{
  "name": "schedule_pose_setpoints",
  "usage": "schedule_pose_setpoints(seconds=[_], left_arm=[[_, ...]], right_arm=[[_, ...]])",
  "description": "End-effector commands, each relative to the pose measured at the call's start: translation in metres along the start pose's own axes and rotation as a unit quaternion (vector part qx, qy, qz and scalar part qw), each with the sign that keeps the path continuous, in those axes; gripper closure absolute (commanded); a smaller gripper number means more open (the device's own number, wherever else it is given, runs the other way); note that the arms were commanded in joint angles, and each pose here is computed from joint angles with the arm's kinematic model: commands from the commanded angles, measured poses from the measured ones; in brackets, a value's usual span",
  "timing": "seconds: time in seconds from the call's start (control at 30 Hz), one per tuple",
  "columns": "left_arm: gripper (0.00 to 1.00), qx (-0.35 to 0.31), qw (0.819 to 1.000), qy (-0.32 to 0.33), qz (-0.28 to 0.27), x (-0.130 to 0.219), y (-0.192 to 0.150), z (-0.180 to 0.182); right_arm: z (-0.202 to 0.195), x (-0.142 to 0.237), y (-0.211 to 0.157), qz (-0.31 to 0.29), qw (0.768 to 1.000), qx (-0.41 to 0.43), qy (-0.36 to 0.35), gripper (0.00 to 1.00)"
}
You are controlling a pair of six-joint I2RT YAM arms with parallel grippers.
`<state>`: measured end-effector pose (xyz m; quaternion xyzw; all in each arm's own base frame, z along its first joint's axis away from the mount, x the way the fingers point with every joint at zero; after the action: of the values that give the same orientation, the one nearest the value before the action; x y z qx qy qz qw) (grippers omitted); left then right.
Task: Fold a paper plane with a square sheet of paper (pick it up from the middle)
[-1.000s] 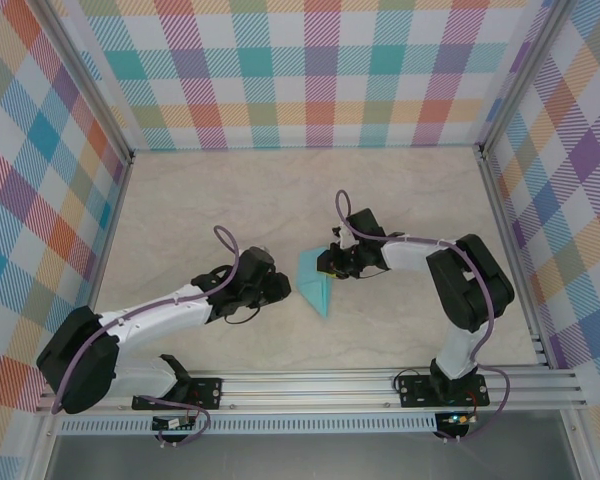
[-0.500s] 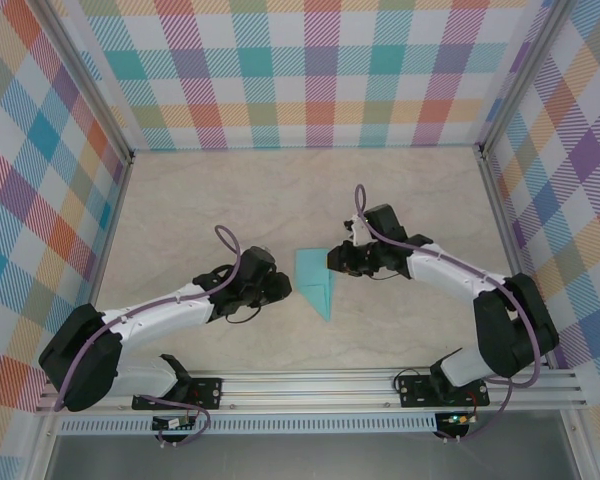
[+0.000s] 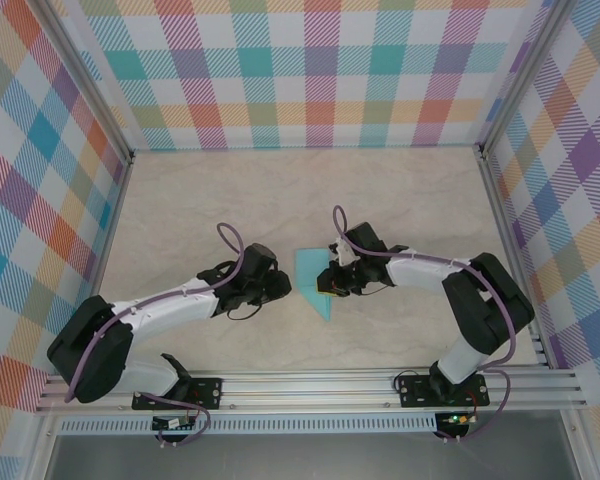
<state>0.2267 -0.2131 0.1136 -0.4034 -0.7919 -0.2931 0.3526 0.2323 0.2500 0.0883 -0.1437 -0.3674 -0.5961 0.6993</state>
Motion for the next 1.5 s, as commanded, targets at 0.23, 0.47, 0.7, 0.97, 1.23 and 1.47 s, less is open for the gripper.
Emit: schedule_pose_setpoints(seconds=[0.23,0.47,0.7,0.97,1.23,1.47], left_arm=[[0.64,-0.005,1.0,-0.024,0.019,-0.006,0.004,-0.02],[0.62,-0.001,0.999,-0.028,0.034,-0.016,0.002,-0.025],[0.56,0.011,0.999,-0.02,0.041,-0.027,0.003,-0.027],[0.5,0.028,0.998,-0.026,0.05,-0.041,0.003,-0.033],[0.51,0.035,0.997,-0.024,0.058,-0.055,0.003,-0.036],[0.51,0.046,0.997,-0.025,0.064,-0.067,0.002,-0.036]], right_arm=[[-0.024,-0.005,0.002,-0.009,1.0,-0.009,-0.007,0.88],[-0.041,-0.012,-0.006,-0.004,1.0,-0.029,0.003,0.88],[-0.055,-0.018,-0.016,0.003,0.999,-0.043,-0.004,0.89],[-0.06,-0.017,-0.02,0.001,0.999,-0.046,-0.008,0.89],[-0.062,-0.014,-0.021,-0.004,0.999,-0.048,-0.003,0.88],[-0.066,-0.013,-0.023,-0.005,0.999,-0.053,-0.003,0.88]])
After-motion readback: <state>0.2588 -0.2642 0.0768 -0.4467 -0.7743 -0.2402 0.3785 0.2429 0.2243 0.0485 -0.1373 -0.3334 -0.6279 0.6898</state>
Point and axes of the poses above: each hand's point on the last joint's axis, 136 mm out from that joint toward the fingers, its own x axis back along the fingers, its own z axis along the line the jaws close on, y = z × x, the point moved 5 cm from there along x, back along the fingers, and after that the axes turned 15 degrees about x, right-handed, at the moved point
